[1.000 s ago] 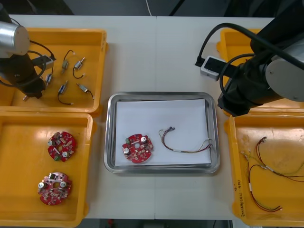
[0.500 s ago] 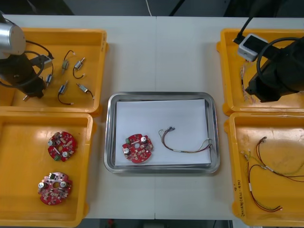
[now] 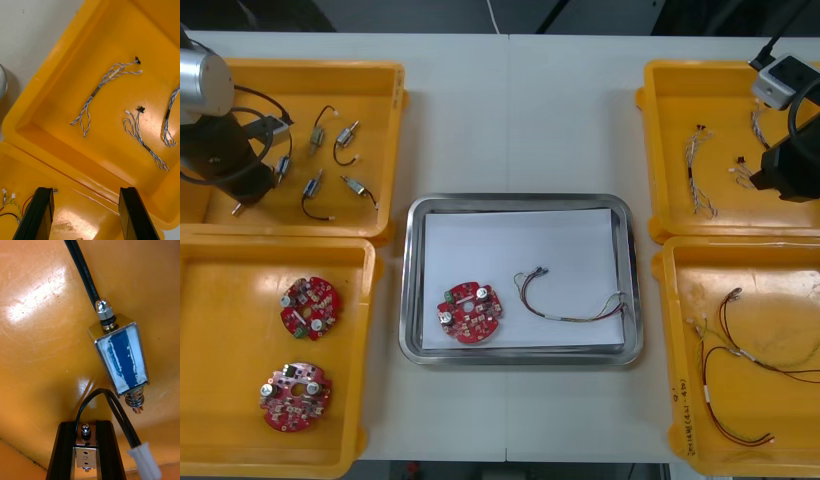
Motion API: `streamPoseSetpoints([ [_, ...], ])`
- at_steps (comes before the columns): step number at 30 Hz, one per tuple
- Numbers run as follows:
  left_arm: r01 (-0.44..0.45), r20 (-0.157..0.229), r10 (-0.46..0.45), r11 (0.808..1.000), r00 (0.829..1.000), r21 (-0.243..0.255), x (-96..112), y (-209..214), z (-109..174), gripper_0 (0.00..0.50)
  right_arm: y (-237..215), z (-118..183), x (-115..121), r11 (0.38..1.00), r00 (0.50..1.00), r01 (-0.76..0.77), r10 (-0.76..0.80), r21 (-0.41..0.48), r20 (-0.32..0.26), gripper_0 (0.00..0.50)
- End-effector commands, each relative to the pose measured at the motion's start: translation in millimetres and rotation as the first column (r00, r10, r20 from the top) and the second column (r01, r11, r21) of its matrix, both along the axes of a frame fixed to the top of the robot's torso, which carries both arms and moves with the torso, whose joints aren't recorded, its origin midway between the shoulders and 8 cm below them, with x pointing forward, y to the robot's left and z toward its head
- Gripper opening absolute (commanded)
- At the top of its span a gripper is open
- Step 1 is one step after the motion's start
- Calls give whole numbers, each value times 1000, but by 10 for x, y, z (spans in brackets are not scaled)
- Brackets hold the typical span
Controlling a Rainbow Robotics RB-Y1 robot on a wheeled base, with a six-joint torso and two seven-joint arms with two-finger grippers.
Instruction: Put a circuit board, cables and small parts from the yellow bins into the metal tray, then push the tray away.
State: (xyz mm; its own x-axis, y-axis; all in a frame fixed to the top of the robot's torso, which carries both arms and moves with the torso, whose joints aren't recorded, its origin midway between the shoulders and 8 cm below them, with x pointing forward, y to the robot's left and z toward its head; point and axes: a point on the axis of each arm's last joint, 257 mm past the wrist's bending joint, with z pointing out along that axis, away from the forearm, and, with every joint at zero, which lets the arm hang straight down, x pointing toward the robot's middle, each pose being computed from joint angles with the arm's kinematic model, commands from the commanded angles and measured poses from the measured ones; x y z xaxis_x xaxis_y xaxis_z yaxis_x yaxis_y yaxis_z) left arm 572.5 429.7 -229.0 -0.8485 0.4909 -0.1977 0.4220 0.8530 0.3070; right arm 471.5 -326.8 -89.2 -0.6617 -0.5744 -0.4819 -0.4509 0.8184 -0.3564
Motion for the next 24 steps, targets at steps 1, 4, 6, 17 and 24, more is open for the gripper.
streamPoseSetpoints([
  [1,143,-10,-143,988,990,51,67,-21,183,1,-421,50,15,991,992,130,-130,5,-2,500],
  [4,146,-11,-145,988,989,54,55,-30,277,2,-542,-21,28,985,985,172,-172,1,-23,500],
  [6,143,-12,-142,989,990,46,36,-40,345,2,-606,-45,39,981,981,194,-194,-3,-32,500],
  [17,70,7,-70,998,998,-3,-56,-205,800,1,-775,18,283,963,963,265,-262,43,-61,500],
  [24,11,3,-11,1000,1000,-22,-187,-522,1042,2,-956,6,418,947,949,315,-313,62,-32,500],
])
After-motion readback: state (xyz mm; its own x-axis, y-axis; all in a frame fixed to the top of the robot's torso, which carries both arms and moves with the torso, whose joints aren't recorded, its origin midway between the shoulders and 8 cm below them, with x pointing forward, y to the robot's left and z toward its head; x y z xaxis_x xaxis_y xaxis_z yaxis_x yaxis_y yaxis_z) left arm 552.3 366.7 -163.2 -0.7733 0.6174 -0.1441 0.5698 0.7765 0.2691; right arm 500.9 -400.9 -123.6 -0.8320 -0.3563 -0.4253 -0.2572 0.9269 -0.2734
